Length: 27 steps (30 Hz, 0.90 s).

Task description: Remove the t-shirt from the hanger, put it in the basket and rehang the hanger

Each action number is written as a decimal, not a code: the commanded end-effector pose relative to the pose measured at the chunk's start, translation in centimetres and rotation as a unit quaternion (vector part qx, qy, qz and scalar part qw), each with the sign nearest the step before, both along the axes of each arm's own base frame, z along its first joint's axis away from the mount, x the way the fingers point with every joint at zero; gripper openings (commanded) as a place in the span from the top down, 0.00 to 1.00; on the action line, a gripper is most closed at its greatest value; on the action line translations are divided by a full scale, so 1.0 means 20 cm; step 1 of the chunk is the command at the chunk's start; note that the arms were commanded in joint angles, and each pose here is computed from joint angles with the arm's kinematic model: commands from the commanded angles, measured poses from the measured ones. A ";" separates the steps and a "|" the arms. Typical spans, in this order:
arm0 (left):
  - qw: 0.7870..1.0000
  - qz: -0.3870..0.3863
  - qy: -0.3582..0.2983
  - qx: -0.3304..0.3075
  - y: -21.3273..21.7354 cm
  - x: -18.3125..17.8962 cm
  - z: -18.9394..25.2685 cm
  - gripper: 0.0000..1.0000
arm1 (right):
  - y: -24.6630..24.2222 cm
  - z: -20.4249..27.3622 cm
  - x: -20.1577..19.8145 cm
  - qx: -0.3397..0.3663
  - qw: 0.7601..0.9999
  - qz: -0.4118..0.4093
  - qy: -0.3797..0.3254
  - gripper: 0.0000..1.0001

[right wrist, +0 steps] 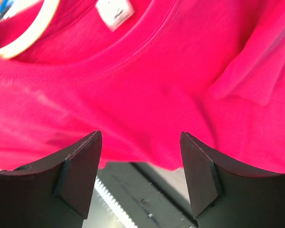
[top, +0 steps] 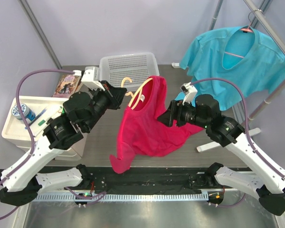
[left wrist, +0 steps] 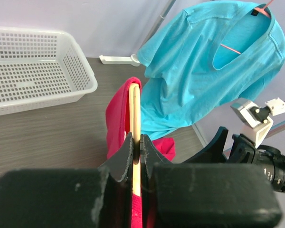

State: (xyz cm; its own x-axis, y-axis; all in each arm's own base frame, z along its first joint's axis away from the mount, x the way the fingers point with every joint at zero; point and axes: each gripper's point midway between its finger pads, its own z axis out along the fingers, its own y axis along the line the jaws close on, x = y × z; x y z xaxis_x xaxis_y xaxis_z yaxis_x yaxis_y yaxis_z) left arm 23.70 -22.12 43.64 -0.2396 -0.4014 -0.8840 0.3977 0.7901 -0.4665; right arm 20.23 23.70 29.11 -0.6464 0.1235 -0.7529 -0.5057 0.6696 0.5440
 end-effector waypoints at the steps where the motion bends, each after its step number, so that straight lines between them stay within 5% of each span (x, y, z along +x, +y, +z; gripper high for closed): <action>1: 0.998 -0.023 -0.038 -0.041 0.03 -0.07 0.17 1.00 | -0.09 0.15 0.12 -0.037 0.995 -0.054 -0.077 0.28; 15: 0.993 -0.095 -0.043 -0.049 -0.03 -0.18 0.19 1.00 | -0.12 0.28 0.20 -0.040 0.989 -0.093 -0.106 0.30; 27: 0.993 -0.108 -0.038 -0.044 -0.03 -0.21 0.16 1.00 | -0.10 0.36 0.44 -0.085 0.977 -0.151 -0.122 0.43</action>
